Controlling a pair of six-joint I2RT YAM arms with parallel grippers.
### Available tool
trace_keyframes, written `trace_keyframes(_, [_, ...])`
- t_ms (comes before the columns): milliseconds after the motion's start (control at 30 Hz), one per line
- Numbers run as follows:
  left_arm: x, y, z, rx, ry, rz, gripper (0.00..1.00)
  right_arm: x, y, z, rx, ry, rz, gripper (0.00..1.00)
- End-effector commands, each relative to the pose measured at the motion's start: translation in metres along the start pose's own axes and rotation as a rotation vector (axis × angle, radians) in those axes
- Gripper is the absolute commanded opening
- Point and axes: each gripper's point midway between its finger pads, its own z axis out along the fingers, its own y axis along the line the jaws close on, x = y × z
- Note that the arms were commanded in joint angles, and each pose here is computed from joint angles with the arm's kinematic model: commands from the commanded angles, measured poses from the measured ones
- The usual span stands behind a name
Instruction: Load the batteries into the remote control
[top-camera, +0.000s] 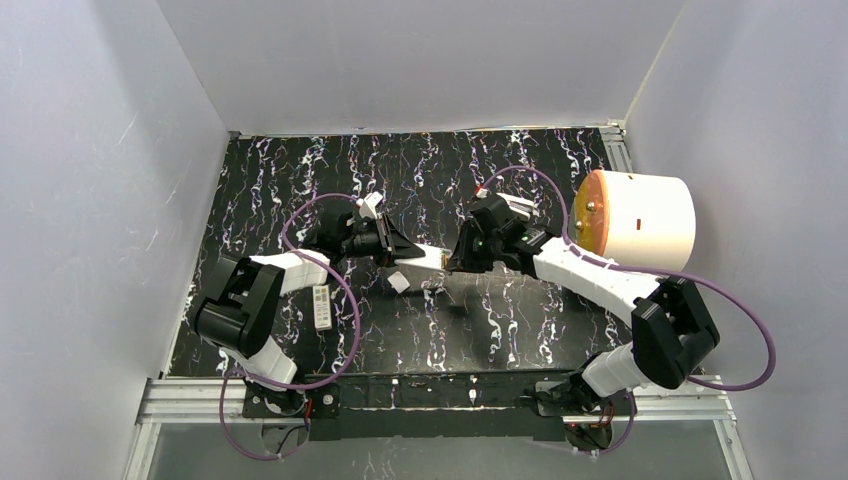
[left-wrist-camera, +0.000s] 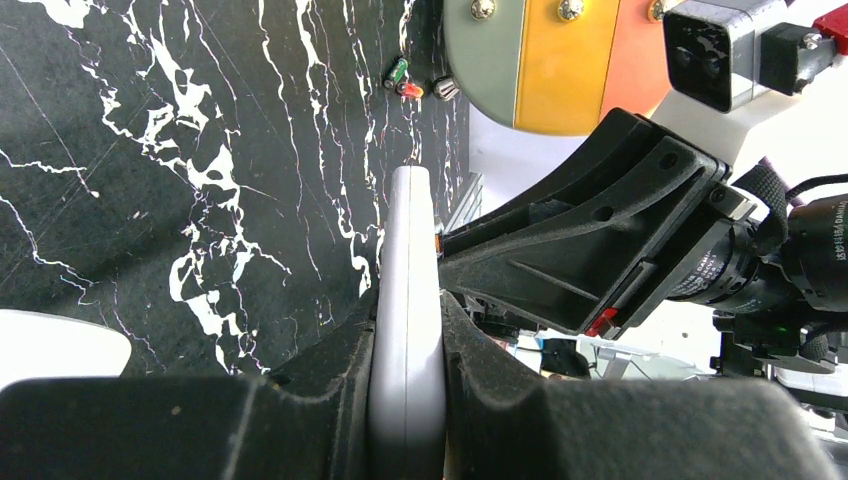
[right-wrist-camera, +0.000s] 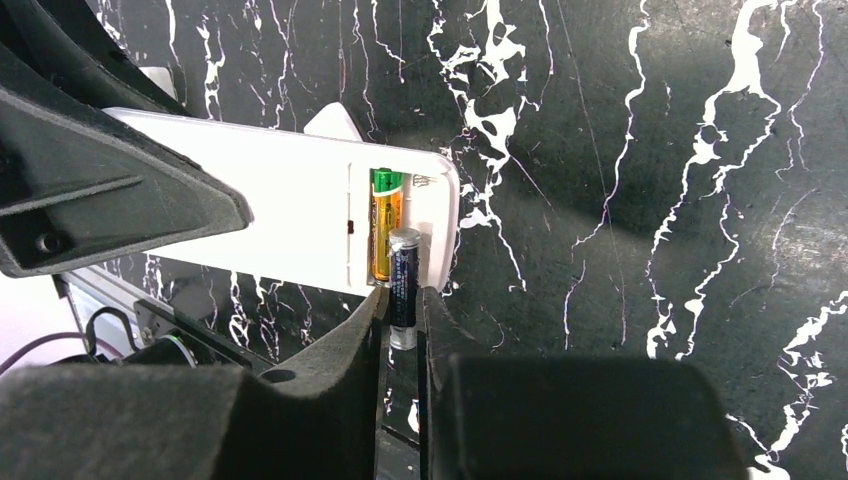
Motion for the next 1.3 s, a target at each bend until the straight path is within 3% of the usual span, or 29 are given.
trace_keyframes(0, [0.006, -0.018, -0.004, 0.057, 0.031, 0.046, 0.0, -0.013, 0.005, -0.002, 0.03, -0.036, -0.021, 0.22])
trace_keyframes(500, [0.006, -0.021, -0.004, 0.064, 0.034, 0.033, 0.0, -0.024, 0.021, -0.01, -0.035, -0.089, 0.011, 0.4])
trace_keyframes(567, [0.005, -0.023, -0.004, 0.065, 0.033, 0.019, 0.0, -0.029, 0.026, -0.014, -0.064, -0.123, 0.02, 0.49])
trace_keyframes(633, [0.004, -0.026, -0.004, 0.068, 0.034, -0.013, 0.0, -0.033, 0.031, -0.021, -0.091, -0.151, 0.033, 0.63])
trace_keyframes(733, [0.001, -0.034, -0.003, 0.079, 0.047, -0.109, 0.0, -0.047, 0.037, -0.034, -0.14, -0.25, 0.076, 0.8])
trace_keyframes(833, [-0.004, -0.051, -0.004, 0.114, 0.049, -0.205, 0.0, -0.059, 0.049, -0.053, -0.232, -0.341, 0.117, 0.88])
trace_keyframes(1100, [-0.027, -0.102, -0.017, 0.233, -0.028, -0.384, 0.0, -0.096, 0.068, -0.113, -0.416, -0.61, 0.226, 0.94])
trace_keyframes(1267, [-0.044, -0.114, -0.021, 0.3, -0.104, -0.455, 0.0, -0.11, 0.068, -0.146, -0.483, -0.756, 0.236, 0.95])
